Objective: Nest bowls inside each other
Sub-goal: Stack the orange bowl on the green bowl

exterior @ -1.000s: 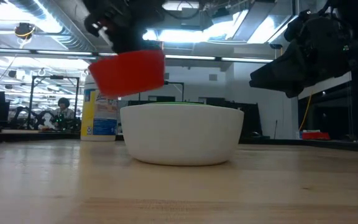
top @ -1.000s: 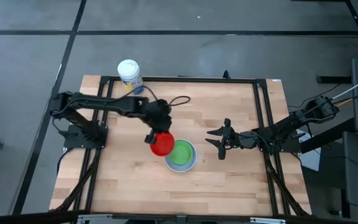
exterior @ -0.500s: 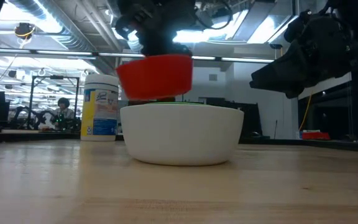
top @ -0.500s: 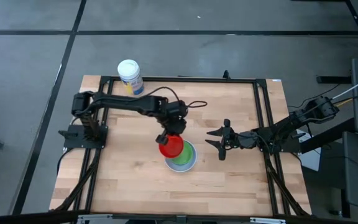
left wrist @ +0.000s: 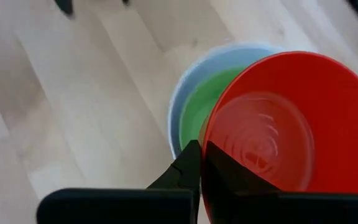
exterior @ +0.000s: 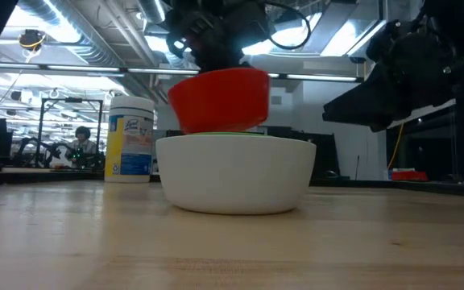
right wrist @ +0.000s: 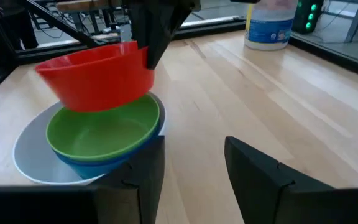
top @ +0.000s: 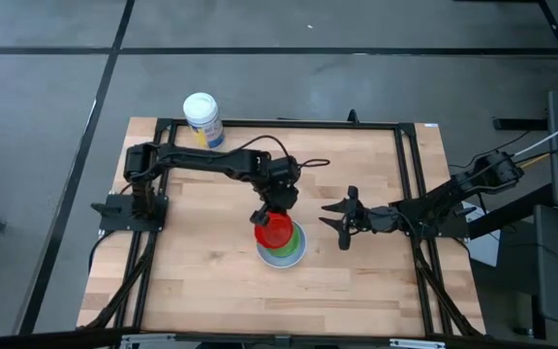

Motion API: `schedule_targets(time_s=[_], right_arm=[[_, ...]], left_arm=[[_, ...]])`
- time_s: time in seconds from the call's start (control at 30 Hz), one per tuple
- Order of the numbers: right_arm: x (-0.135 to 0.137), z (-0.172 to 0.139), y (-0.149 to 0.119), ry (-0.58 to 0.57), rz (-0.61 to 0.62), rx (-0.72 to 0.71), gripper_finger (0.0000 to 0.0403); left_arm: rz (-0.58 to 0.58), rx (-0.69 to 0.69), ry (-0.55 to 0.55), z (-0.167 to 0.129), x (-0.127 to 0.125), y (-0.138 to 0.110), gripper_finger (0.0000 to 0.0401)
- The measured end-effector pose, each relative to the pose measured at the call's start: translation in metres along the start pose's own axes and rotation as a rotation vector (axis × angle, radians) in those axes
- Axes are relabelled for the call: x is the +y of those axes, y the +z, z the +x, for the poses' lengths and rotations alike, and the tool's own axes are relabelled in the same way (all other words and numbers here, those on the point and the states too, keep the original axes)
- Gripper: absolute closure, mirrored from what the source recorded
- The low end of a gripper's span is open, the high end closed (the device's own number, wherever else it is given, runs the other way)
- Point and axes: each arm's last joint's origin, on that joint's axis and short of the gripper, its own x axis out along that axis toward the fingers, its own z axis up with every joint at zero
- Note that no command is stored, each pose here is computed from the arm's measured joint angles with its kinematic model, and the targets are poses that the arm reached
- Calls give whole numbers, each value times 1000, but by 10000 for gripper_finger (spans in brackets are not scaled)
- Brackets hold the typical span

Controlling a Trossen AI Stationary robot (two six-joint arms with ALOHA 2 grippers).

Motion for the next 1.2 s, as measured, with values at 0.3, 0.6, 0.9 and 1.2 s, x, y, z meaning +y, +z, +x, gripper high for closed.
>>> schedule_targets(time_s=[0.3,0.6,0.9,1.2], right_arm=[[0,0,3,-8,-30,-32,211],[2,0,10,-9,-46,-94,219],[2,-1,12,-6,-62,-114,227],[2,-1,13,-4,-63,-121,207]], left_arm=[[1,-70,19,-1,4,6,399],[-42,-51,-36,21,10,0,399],[-35,-70,-29,31,14,1,399],[-66,-49,-143,37,11,-6,378]])
